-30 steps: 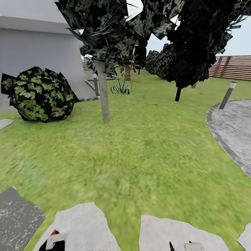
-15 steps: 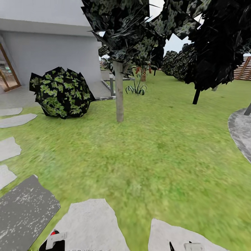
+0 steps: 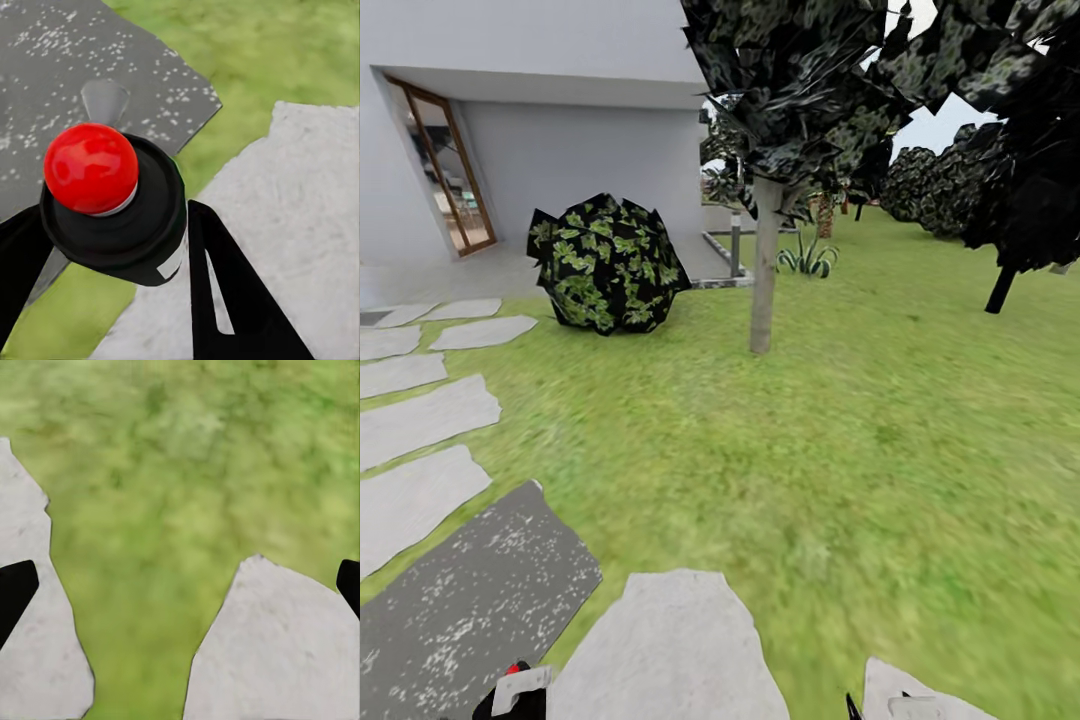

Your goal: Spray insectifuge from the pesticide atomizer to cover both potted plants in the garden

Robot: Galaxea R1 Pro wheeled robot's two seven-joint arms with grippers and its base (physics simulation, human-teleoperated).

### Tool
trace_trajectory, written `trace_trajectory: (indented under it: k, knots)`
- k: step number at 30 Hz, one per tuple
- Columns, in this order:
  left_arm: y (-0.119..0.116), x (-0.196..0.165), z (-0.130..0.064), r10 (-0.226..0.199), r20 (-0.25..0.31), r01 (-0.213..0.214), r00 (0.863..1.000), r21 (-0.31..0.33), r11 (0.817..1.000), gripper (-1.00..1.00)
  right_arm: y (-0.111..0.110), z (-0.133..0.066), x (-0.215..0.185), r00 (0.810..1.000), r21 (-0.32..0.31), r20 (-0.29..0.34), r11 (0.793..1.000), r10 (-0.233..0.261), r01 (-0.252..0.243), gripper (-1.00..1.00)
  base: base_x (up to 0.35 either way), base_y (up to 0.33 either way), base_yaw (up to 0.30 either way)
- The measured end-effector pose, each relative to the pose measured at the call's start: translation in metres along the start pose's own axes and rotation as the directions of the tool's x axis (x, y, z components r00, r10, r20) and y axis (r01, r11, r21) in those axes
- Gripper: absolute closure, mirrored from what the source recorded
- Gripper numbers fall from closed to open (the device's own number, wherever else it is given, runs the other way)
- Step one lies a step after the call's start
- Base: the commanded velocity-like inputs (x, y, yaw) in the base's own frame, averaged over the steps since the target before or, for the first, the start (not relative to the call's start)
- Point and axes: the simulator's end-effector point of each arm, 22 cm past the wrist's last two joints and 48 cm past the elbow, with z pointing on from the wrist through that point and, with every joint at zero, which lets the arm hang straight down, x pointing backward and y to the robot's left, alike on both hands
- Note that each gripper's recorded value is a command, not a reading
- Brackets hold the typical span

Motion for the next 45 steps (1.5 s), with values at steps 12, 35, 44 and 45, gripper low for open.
trace_trajectory:
  k: [12, 35, 44, 45]
  knots:
    - [0.0000, -0.0011, -0.0005, -0.001, 0.003, 0.001, 1.000, 0.000, 1.000, 1.00, -0.0001, 0.0000, -0.0021, 1.000, 0.000, 0.005, 1.000, 0.000, 0.000, -1.00, 0.157, 0.300, 0.277]
    - [-0.0004, -0.0055, -0.0008, -0.003, 0.013, 0.003, 1.000, 0.001, 1.000, 1.00, -0.0004, -0.0001, -0.0062, 1.000, 0.001, 0.014, 1.000, 0.001, -0.001, -1.00, 0.177, 0.290, 0.277]
    - [-0.0005, -0.0072, -0.0008, -0.004, 0.016, 0.004, 1.000, 0.001, 1.000, 1.00, -0.0004, -0.0002, -0.0077, 1.000, 0.001, 0.018, 1.000, 0.001, -0.001, -1.00, 0.178, 0.289, 0.277]
    - [-0.0005, -0.0076, -0.0007, -0.003, 0.017, 0.003, 1.000, 0.001, 1.000, 1.00, -0.0004, -0.0002, -0.0080, 1.000, 0.001, 0.018, 1.000, 0.001, -0.001, -1.00, 0.178, 0.289, 0.277]
